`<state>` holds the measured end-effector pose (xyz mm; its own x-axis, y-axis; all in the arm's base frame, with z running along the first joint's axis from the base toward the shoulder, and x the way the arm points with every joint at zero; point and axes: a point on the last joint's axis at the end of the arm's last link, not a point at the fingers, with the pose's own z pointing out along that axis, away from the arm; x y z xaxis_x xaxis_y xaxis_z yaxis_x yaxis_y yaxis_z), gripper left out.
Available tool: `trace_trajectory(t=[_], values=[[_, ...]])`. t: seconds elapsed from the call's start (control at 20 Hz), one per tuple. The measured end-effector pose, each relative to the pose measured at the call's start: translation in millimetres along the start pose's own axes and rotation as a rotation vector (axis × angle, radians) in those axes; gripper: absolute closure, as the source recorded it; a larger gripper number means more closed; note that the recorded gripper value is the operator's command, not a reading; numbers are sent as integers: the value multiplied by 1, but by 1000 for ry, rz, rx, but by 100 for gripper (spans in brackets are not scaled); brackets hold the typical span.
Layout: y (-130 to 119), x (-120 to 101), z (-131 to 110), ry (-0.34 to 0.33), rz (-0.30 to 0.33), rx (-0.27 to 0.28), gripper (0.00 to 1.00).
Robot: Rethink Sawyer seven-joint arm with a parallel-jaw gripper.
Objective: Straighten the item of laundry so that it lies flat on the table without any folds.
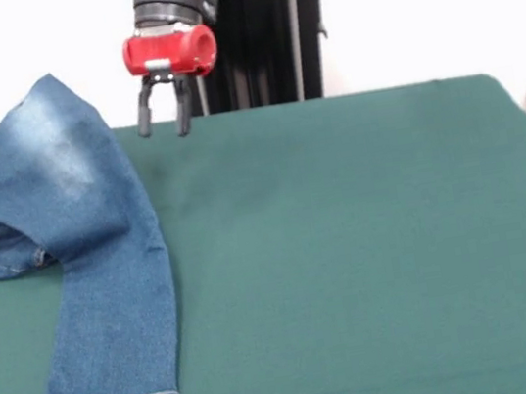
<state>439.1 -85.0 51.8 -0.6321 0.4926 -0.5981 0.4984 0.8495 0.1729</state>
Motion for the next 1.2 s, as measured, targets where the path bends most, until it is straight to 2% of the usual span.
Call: trace_trajectory(t=[0.2, 0.6, 1.2], values=[[-7, -5, -1, -29, -10, 32, 0], [-24, -7, 6, -34, -26, 69, 0], [-34, 4, 43, -43, -51, 49, 0]])
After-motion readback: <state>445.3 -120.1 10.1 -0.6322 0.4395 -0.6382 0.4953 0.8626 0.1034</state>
